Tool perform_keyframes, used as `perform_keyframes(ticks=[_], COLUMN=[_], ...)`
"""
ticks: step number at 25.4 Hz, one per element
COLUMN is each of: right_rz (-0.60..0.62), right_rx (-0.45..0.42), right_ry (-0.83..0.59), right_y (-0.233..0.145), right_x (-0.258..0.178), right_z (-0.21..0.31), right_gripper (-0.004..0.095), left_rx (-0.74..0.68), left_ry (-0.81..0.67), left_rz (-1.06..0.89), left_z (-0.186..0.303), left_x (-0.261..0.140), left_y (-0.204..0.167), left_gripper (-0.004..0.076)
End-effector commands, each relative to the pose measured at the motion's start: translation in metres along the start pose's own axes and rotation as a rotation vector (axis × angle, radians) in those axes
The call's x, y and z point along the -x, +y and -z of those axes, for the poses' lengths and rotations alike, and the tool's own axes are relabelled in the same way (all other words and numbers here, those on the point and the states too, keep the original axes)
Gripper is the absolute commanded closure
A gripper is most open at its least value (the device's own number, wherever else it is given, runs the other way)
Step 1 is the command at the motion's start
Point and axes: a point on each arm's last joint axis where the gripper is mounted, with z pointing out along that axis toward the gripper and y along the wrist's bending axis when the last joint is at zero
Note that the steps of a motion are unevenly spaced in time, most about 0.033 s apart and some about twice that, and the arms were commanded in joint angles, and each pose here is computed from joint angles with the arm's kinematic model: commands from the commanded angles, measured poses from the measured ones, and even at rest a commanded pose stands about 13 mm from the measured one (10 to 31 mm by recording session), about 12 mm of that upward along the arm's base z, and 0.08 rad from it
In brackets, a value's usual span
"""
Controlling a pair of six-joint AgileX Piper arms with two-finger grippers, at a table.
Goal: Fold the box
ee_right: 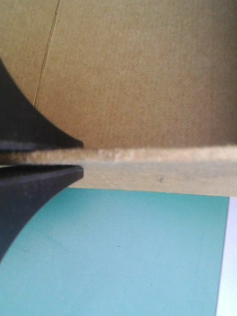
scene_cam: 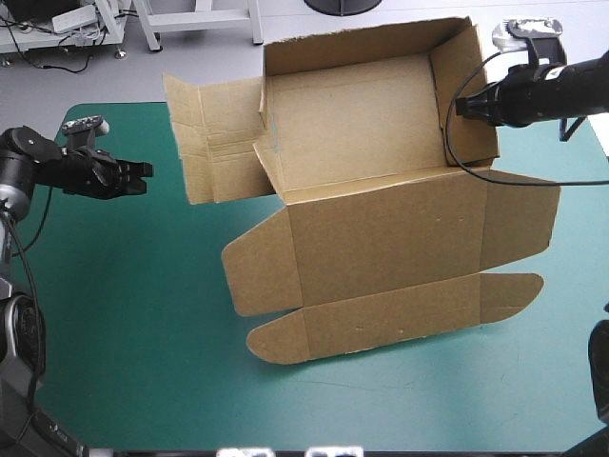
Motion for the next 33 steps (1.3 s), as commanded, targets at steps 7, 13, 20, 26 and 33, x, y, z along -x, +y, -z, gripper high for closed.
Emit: perform_keyframes(ticks=[7, 13, 20, 26, 33], right_rz=[0.075, 0.059, 0.058, 0.062, 0.032], right_rx=[0.109, 0.115, 0.115, 0.112, 0.121], right_ry=[-0.203, -0.180, -0.179, -0.177, -0.124], right_y=[0.053, 0.051, 0.050, 0.050, 0.043], right_x=[0.004, 0.001, 0.001, 0.001, -0.007], right_z=[0.080, 0.074, 0.073, 0.073, 0.058], right_gripper=[0.0932, 0.0931, 0.0932, 0.0932, 0.0932], left_rx=[-0.316, -0.499, -0.653, -0.806, -0.902], left_ry=[-0.304, -0.346, -0.330, -0.336, -0.338], left_rz=[0.004, -0.103, -0.128, -0.143, -0.149], left_z=[0.039, 0.058, 0.064, 0.074, 0.082], left_x=[-0.032, -0.040, -0.044, -0.046, -0.048], left_y=[-0.054, -0.095, -0.114, -0.125, -0.130], left_gripper=[0.0729, 0.0729, 0.0729, 0.0729, 0.0729])
